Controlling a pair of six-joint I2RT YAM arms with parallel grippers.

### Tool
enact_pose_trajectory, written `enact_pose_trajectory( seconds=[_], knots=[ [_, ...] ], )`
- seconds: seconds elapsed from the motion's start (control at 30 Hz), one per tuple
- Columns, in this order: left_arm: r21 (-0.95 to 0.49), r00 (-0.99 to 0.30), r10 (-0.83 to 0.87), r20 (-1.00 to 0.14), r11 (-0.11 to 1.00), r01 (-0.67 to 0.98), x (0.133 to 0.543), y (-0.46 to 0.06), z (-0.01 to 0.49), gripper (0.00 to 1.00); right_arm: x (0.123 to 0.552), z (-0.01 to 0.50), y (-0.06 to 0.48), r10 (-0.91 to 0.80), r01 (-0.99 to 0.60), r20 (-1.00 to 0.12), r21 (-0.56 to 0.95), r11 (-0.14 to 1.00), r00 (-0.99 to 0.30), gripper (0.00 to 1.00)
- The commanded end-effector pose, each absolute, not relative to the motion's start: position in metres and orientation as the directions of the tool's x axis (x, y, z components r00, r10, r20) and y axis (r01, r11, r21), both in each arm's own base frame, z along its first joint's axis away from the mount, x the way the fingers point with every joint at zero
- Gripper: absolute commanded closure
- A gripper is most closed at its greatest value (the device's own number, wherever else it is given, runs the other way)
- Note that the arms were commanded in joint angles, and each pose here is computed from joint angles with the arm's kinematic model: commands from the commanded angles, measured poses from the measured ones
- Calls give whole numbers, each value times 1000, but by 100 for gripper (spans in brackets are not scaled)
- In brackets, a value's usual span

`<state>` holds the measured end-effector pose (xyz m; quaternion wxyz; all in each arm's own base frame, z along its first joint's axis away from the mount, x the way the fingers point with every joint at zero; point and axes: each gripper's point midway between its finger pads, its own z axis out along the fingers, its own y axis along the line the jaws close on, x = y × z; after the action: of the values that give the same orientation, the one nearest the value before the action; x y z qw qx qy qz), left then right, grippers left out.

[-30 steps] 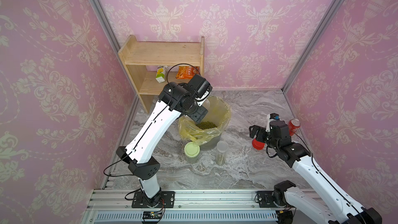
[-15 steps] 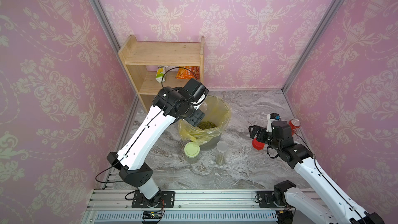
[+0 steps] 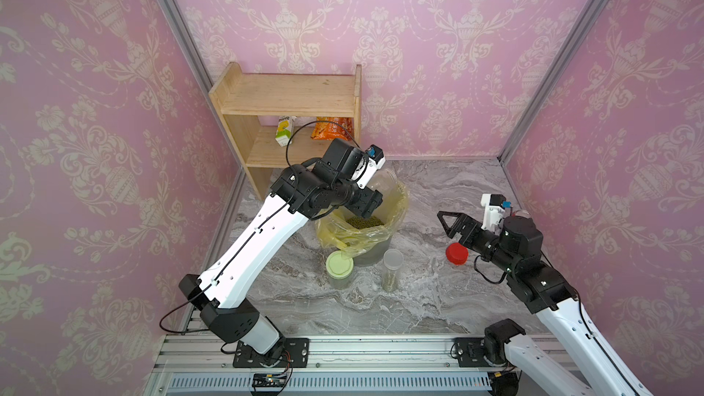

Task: Empty moldy mung beans from jars
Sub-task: Pour the moldy mung beans from the jar into the trash bin.

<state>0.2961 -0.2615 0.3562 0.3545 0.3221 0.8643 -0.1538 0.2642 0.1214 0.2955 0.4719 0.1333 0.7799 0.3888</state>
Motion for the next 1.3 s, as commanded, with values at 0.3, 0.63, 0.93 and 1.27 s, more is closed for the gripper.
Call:
enact_pose_trajectory(
  seconds=[0.3,0.63,0.93,1.27],
  knots=[
    [399,-675,627,-390,775,489,306,-168,349,63,256,321,128,607,-163,-602,767,620,-519,0],
    [327,-656,658,-370,753,572,323,-211,328,62,254,327,124,564,-147,-634,723,675,-529,0],
    [353,-669,631,-394,775,524,289,-196,334,66,253,327,121,554,-136,-640,711,690,-532,0],
    [313,-710,598,-371,801,511,298,-193,325,67,262,326,128,542,-135,-632,711,690,-554,0]
  ],
)
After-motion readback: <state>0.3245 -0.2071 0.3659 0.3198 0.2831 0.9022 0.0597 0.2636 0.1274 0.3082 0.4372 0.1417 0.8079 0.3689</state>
